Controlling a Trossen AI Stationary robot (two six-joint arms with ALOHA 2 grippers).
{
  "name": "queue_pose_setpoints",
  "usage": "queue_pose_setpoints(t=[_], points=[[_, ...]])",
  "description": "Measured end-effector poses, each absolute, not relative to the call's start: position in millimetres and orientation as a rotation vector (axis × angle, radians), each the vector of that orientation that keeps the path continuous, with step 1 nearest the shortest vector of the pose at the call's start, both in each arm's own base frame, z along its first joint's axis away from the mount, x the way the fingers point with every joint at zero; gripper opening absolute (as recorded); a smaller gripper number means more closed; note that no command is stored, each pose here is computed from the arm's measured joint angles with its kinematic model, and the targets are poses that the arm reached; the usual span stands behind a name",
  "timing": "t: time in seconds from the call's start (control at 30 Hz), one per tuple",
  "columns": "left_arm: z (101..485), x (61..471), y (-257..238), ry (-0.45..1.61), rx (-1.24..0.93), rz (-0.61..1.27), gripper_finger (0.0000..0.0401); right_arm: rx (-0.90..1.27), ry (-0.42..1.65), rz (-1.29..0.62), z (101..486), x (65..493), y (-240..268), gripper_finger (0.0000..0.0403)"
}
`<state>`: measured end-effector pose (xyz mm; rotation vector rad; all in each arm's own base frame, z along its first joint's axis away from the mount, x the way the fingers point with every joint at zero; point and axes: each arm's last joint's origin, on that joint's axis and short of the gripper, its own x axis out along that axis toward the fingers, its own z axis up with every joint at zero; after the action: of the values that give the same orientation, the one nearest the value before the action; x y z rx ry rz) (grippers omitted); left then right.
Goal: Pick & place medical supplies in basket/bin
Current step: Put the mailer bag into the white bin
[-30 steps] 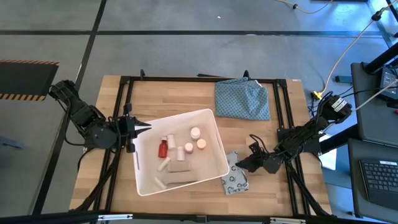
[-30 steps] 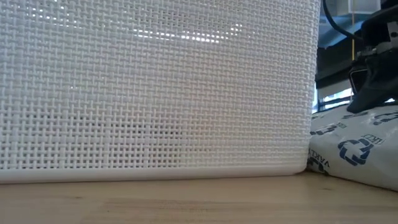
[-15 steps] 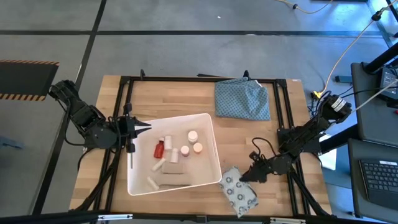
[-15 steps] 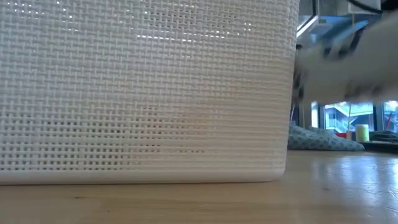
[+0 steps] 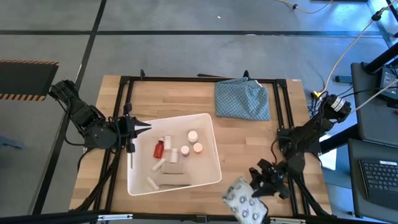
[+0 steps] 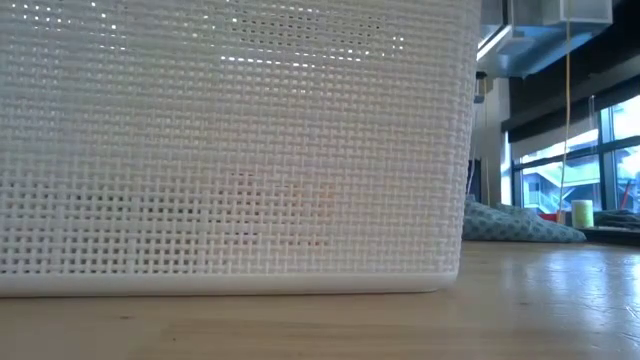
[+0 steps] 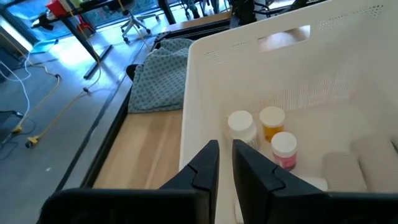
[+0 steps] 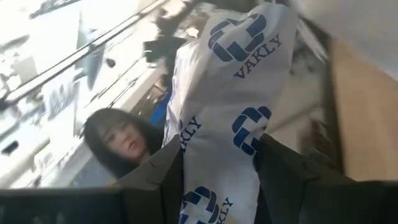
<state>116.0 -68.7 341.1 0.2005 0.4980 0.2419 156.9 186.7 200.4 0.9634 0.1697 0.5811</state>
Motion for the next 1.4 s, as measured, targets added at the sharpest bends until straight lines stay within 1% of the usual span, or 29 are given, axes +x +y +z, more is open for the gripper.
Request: queue_pose_setpoints(t=[0.17, 0.23, 0.3, 0.37, 0.5, 0.63, 0.77, 0.87, 0.93, 1.17, 1.4], points=[[341, 116, -69, 0.504, 0.247, 0.230, 0.0042, 0.772, -0.040, 0.627, 246, 171, 204, 0.0165], [341, 116, -69, 0.504, 0.251, 0.229, 0.0044, 0.665, -0.119, 0.609, 267, 180, 209, 0.0165], [341, 116, -69, 0.505, 0.250, 0.229, 0.0045, 0.536, -0.151, 0.551, 287, 191, 211, 0.0165], [341, 116, -69, 0.504, 0.250, 0.229, 0.0045, 0.397, -0.131, 0.464, 308, 204, 212, 0.0165], [341, 116, -69, 0.505, 0.248, 0.227, 0.0042, 0.169, -0.004, 0.286, 350, 230, 203, 0.0165], [341, 116, -69, 0.506, 0.246, 0.227, 0.0039, 0.060, 0.064, 0.122, 390, 251, 178, 0.0165], [341, 116, -69, 0.506, 0.246, 0.227, 0.0039, -0.007, 0.087, -0.013, 413, 274, 146, 0.0165], [341, 116, -69, 0.506, 0.246, 0.227, 0.0042, -0.065, 0.145, -0.110, 419, 293, 121, 0.0165], [341, 116, -69, 0.505, 0.246, 0.226, 0.0042, -0.138, 0.216, -0.153, 416, 305, 104, 0.0165], [341, 116, -69, 0.506, 0.246, 0.227, 0.0038, -0.223, 0.345, -0.078, 390, 353, 61, 0.0165], [341, 116, -69, 0.506, 0.246, 0.227, 0.0042, -0.366, 0.468, -0.088, 350, 401, 36, 0.0165]])
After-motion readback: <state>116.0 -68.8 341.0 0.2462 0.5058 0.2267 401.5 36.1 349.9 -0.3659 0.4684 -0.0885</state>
